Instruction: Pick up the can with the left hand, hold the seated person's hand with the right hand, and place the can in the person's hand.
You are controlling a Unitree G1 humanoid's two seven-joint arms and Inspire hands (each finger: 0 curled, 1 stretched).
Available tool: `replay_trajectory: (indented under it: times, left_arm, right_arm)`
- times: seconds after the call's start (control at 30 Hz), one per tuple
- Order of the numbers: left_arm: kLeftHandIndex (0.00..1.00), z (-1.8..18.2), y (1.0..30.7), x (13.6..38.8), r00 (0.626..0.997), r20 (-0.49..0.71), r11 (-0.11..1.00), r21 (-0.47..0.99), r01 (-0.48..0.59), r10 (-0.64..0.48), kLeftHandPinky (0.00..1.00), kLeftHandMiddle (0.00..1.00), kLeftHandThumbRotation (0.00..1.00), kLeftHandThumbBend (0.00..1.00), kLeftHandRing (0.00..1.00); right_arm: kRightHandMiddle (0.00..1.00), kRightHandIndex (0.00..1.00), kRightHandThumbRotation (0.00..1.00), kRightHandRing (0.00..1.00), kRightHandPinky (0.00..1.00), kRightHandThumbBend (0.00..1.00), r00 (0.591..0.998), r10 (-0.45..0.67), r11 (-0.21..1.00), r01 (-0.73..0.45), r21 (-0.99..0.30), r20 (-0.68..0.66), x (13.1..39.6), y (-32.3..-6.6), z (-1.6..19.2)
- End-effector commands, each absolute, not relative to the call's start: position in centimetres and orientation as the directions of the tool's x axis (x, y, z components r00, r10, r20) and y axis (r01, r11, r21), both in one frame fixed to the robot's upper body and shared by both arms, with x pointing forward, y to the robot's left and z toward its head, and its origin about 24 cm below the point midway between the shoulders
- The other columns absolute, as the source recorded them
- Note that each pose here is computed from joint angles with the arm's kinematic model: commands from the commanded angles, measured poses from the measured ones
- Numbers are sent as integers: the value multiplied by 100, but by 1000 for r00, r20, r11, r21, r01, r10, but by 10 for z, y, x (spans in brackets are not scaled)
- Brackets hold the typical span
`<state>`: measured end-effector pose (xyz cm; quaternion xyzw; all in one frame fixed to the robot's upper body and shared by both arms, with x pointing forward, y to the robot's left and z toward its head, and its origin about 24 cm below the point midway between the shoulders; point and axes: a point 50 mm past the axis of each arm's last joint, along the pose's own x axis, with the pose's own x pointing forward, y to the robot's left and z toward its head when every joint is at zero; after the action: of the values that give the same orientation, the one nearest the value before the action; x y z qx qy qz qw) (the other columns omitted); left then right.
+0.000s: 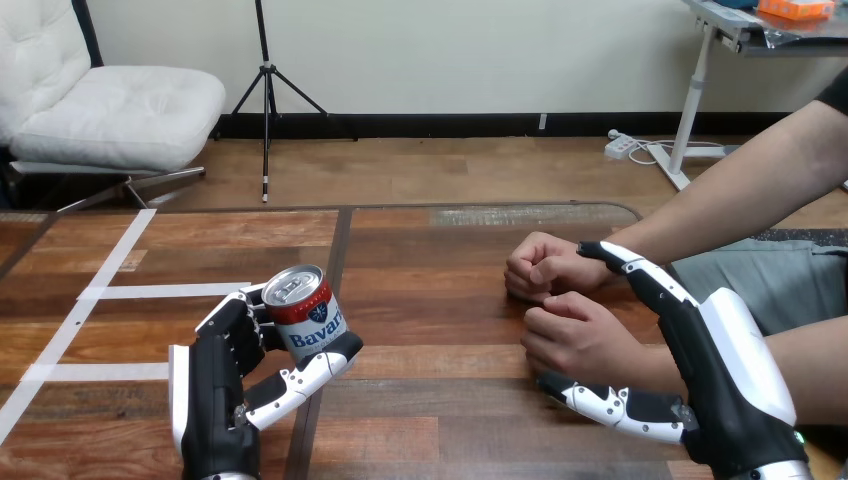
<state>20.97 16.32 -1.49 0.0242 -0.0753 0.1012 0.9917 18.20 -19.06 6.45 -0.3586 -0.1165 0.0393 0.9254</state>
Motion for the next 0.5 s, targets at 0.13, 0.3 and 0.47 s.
replay_trajectory:
  times: [0.13, 0.3, 0.47]
  left_arm:
    - [56, 8, 156, 222, 945, 277, 983, 12, -186, 175, 48, 48, 0, 60, 44]
    - [56, 9, 154, 222, 944, 282, 983, 17, -184, 171, 51, 47, 0, 60, 44]
    - [56, 9, 153, 224, 945, 284, 985, 8, -175, 166, 52, 47, 0, 59, 44]
  right_arm:
    - [86, 84, 19, 87, 86, 75, 943, 174, 695, 87, -713, 285, 187, -195, 84]
    - [86, 83, 20, 86, 86, 75, 944, 181, 666, 90, -741, 277, 189, -198, 86]
    - [86, 84, 21, 87, 86, 76, 946, 193, 636, 82, -767, 262, 191, -199, 89]
